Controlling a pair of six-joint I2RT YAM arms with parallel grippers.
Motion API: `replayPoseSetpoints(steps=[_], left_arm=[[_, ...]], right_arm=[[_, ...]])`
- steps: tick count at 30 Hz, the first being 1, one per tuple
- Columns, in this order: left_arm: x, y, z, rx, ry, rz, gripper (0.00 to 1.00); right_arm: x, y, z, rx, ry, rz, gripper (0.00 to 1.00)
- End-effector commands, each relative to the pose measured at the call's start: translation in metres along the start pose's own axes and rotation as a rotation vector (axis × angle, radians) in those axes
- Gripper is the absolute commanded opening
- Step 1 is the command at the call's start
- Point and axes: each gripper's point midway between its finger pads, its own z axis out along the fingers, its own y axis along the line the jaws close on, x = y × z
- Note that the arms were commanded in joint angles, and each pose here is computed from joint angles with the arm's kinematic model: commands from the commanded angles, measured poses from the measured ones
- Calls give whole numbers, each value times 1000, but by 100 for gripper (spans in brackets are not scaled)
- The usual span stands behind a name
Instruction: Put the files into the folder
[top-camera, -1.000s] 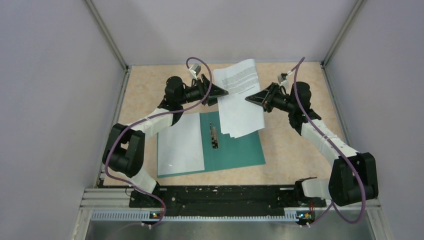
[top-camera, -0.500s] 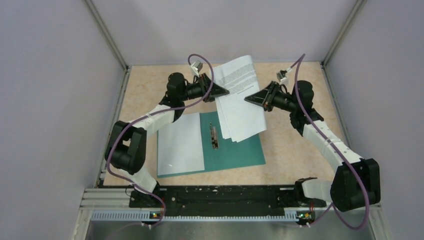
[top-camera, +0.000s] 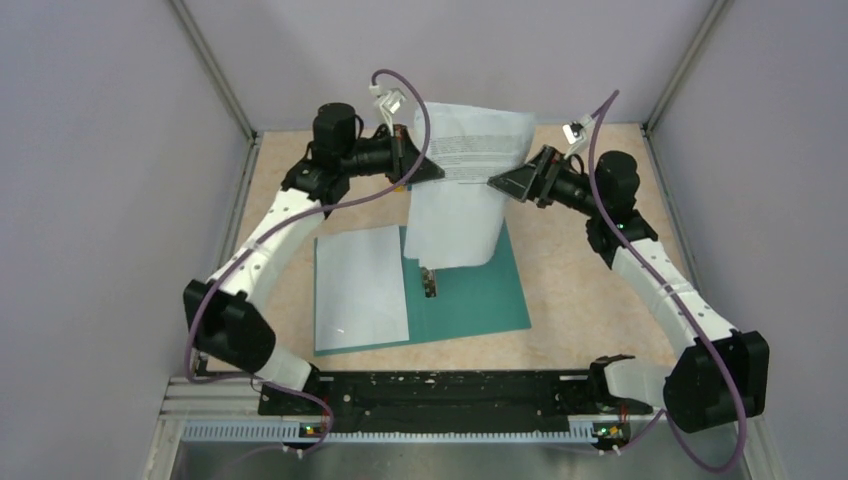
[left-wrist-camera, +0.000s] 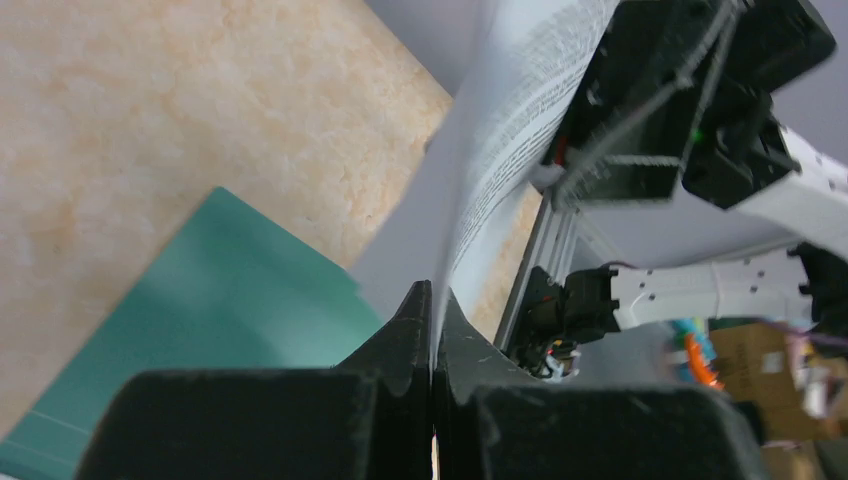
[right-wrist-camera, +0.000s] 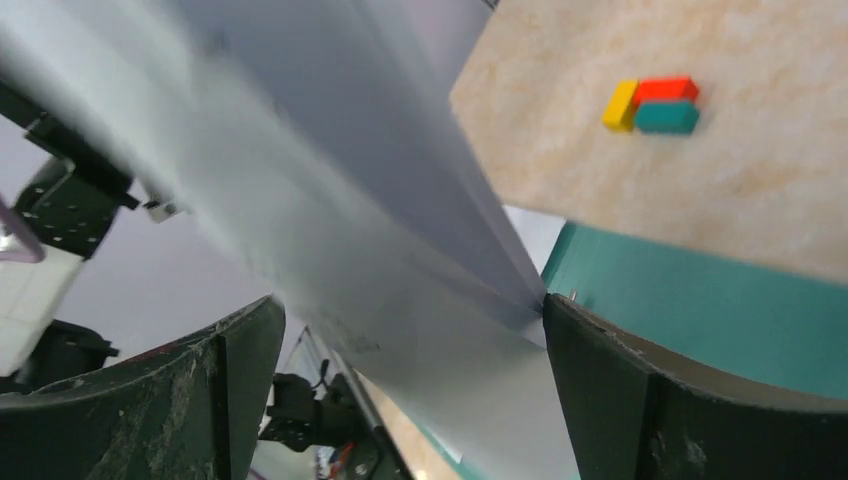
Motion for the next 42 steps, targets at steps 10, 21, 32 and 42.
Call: replayPoseSetpoints(steps=[10,21,32,42], left_arm=[[-17,-144,-95,184,-61,642,0],[-25,-186,-112,286,-89,708,0],[-20,-206,-120,375,-76,726,0],[-19,-216,-129,389,-93,763,0]], right_arm=[[-65,149,-51,-520,-267,-659,99],[-41,186,-78,-719,-215,-770,99],[-42,206,-72,-776,-204,-799,99],[-25,221,-70,-864,-129,-798,92]])
